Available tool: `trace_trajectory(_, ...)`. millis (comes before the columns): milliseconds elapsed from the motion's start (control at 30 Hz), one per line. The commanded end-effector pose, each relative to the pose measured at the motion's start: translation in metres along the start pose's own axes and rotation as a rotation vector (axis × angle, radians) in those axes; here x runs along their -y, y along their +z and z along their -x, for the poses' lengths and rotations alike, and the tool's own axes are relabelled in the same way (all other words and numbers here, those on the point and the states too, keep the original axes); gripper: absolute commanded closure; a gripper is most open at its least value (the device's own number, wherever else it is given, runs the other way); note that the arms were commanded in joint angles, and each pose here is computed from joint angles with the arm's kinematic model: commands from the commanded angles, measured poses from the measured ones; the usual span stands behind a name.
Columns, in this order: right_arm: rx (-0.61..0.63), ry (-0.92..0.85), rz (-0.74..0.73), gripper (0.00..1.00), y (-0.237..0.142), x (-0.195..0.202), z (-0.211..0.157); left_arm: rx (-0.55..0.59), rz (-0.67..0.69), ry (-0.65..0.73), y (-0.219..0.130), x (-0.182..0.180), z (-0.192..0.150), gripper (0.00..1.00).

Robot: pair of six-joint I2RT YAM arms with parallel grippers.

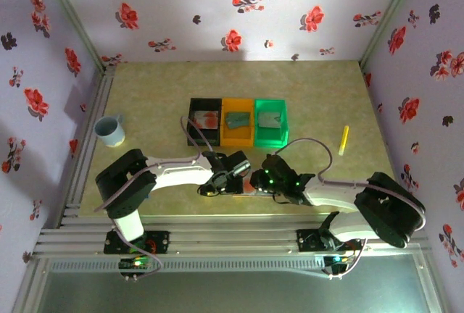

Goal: Take the credit cards out of the card holder

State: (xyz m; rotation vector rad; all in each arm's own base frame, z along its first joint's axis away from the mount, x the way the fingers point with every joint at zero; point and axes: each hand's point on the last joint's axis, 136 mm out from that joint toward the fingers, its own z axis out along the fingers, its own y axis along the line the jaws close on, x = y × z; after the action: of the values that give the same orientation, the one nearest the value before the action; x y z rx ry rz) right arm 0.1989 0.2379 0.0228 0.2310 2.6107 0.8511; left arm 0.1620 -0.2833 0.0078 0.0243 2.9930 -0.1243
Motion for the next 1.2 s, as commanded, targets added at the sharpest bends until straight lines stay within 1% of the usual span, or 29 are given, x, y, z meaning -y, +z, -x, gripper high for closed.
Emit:
trace_trajectory(0,-0.023,-0.021,0.023,0.79,0.003,0.004,-0.007,-0.267,0.049,0.003,0.056,-0.021,-0.064,0.07)
trace_trajectory(167,-0.032,-0.035,0.078,0.81,0.001,-0.005,-0.009,-0.271,0.050,0.003,0.058,-0.020,-0.065,0.07)
trace_trajectory(267,-0.031,-0.038,0.105,0.86,-0.001,-0.009,-0.010,-0.272,0.045,0.003,0.058,-0.019,-0.065,0.07)
trace_trajectory(567,-0.033,-0.043,0.136,0.92,-0.003,-0.012,-0.011,-0.273,0.041,0.005,0.058,-0.017,-0.064,0.07)
trace_trajectory(833,-0.037,-0.051,0.195,0.95,-0.006,-0.022,-0.013,-0.276,0.040,0.004,0.059,-0.017,-0.065,0.07)
trace_trajectory(867,-0.040,-0.053,0.202,0.96,-0.007,-0.023,-0.013,-0.276,0.040,0.005,0.059,-0.017,-0.065,0.07)
trace_trajectory(1000,-0.039,-0.064,0.203,1.00,-0.009,-0.023,-0.013,-0.275,0.037,0.005,0.058,-0.016,-0.064,0.07)
trace_trajectory(1167,-0.027,-0.070,0.172,1.00,-0.010,-0.017,-0.012,-0.277,0.038,0.003,0.058,-0.016,-0.065,0.07)
